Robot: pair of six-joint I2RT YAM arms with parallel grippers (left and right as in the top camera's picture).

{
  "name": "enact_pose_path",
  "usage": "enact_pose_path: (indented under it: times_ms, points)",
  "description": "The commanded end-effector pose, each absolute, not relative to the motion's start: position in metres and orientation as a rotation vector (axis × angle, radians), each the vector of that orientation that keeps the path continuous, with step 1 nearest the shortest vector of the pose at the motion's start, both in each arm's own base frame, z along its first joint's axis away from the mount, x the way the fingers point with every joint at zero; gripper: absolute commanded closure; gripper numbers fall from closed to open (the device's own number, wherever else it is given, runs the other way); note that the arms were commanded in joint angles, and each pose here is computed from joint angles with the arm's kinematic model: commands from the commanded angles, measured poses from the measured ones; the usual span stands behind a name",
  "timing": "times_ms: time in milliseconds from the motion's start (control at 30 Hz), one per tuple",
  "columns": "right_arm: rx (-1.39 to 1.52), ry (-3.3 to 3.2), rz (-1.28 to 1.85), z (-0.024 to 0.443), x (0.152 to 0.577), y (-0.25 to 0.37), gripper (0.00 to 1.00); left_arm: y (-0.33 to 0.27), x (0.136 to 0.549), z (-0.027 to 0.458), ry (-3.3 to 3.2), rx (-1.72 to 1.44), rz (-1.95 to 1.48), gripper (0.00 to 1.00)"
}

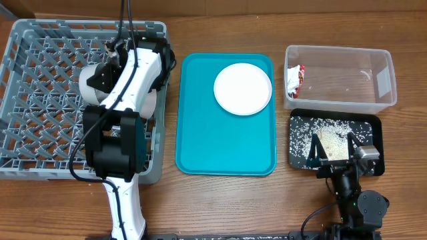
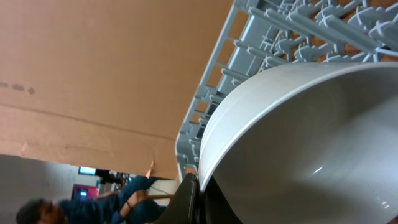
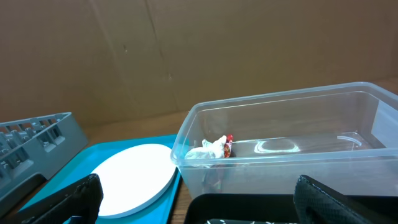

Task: Sort waste into correct bins and load items into the dishwasher
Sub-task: 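Lift the white bowl and place it in the grey rack, then reach the left gripper to the white plate and grasp its rim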

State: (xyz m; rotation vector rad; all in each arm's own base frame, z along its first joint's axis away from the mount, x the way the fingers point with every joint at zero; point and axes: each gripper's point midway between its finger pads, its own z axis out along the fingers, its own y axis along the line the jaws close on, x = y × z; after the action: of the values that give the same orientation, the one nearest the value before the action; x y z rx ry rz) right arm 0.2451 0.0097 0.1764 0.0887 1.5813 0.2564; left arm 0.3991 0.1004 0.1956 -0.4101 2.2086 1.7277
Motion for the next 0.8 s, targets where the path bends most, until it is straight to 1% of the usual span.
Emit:
enact_pose_path:
  times_ms: [0,167,467,533,567,667,767]
  points:
    - [0.088,1.574,0.243,0.175,0.245,0.008,0.00,0.100,0.399,0.186,2.204,-0.484,1.681,0.96]
    - [0.088,1.574,0.243,0.175,0.245,0.008,0.00,0.096,0.396,0.167,2.281,-0.555,1.599,0.96]
    - [0.088,1.574,0.243,0.175,0.245,0.008,0.00,0.083,0.392,0.155,2.324,-0.482,1.607,0.95]
    - [0.088,1.574,0.244,0.175,0.245,0.008,0.00,0.075,0.393,0.155,2.322,-0.454,1.600,0.86]
    - [0.088,1.574,0.243,0.175,0.245,0.008,0.00,0.069,0.394,0.155,2.320,-0.433,1.593,0.78]
    - [0.088,1.574,0.243,0.175,0.245,0.008,0.00,0.052,0.396,0.156,2.316,-0.370,1.582,0.68]
    - [0.088,1.574,0.243,0.175,0.245,0.008,0.00,0.040,0.396,0.159,2.319,-0.324,1.579,0.56]
